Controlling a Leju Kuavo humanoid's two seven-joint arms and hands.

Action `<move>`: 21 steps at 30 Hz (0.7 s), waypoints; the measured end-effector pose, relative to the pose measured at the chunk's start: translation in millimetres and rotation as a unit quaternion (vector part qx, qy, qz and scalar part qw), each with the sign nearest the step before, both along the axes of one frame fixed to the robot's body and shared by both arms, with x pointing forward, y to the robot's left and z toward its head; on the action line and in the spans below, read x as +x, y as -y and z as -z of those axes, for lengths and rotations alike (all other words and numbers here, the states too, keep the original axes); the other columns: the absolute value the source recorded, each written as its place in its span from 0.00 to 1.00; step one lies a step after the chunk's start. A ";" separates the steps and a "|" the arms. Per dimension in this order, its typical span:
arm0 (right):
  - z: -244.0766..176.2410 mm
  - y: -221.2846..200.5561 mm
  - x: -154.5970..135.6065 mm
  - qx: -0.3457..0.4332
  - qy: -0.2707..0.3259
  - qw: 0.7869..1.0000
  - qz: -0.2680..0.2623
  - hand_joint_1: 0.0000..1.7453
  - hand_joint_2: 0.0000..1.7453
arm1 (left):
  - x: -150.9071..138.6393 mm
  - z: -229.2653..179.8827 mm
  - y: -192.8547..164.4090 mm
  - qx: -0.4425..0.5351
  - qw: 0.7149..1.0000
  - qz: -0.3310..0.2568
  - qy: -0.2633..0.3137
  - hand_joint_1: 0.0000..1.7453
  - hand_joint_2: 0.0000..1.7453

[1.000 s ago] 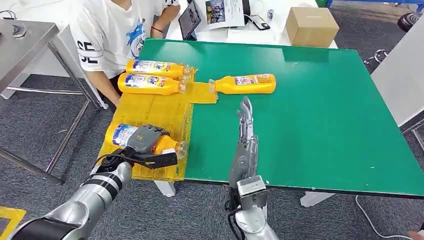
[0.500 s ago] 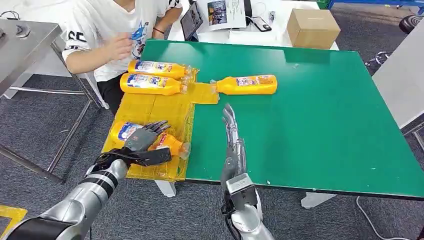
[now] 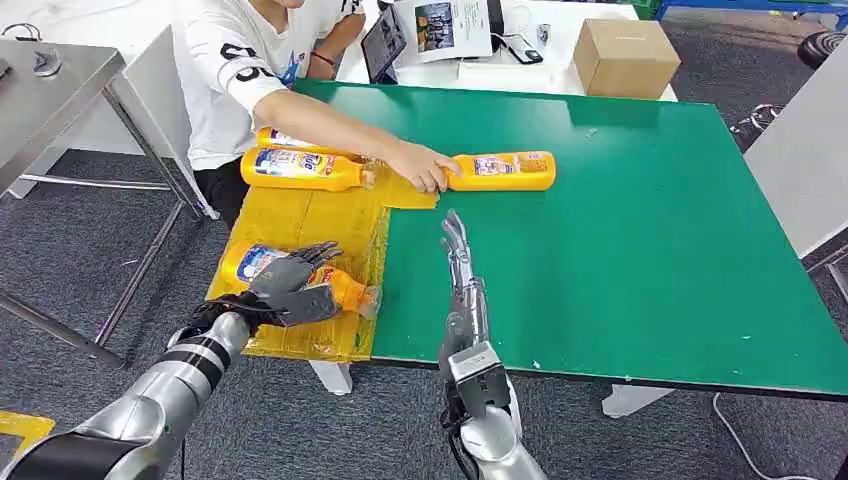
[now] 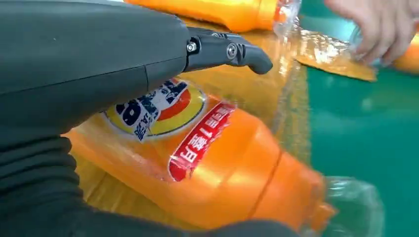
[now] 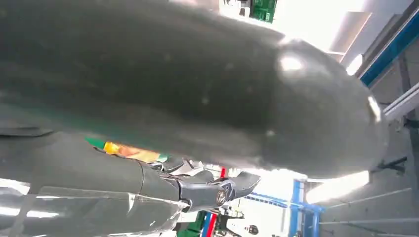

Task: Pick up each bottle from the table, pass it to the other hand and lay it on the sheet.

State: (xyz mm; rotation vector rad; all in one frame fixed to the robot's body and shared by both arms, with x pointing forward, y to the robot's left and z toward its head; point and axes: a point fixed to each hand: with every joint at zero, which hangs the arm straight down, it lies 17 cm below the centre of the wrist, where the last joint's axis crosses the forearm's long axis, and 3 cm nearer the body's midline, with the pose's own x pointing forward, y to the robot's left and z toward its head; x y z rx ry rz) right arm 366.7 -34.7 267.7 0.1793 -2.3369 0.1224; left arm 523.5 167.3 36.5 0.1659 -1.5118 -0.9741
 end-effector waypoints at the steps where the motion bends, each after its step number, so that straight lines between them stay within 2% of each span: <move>1: 1.3 -0.4 0.3 -0.001 -0.002 1.000 -0.001 0.00 0.00 | -1.0 -3.7 0.9 -0.024 1.000 -0.001 0.001 0.00 0.00; 6: 5.7 -3.0 1.2 -0.004 -0.007 1.000 -0.004 0.00 0.00 | -2.7 -15.6 -1.9 -0.105 0.994 -0.038 0.020 0.00 0.00; 7: 6.2 -3.9 1.1 -0.006 -0.007 1.000 -0.004 0.00 0.00 | -1.3 -21.0 -4.8 -0.119 0.991 -0.049 0.032 0.00 1.00; 9: 8.3 -5.5 1.7 -0.017 -0.008 1.000 0.002 0.00 0.00 | 3.5 -42.1 -22.2 -0.185 0.973 -0.110 0.078 0.00 1.00; 10: 9.6 -5.8 2.7 -0.024 -0.010 1.000 0.008 0.00 0.00 | 6.2 -57.9 -38.3 -0.227 0.954 -0.160 0.111 0.00 1.00; 12: 12.6 -7.2 3.8 -0.038 -0.012 0.999 0.018 0.00 0.00 | 7.3 -93.5 -77.3 -0.298 0.902 -0.260 0.175 0.00 1.00; 14: 15.4 -8.4 4.5 -0.049 -0.013 0.998 0.027 0.00 0.00 | 2.0 -126.2 -108.3 -0.351 0.850 -0.322 0.223 0.00 1.00; 17: 20.7 -9.4 5.1 -0.062 -0.015 0.997 0.036 0.00 0.00 | -13.0 -162.0 -138.7 -0.392 0.799 -0.363 0.276 0.00 1.00; 21: 21.4 -9.5 5.2 -0.064 -0.015 0.997 0.037 0.00 0.00 | -15.3 -166.0 -141.0 -0.398 0.793 -0.366 0.281 0.00 1.00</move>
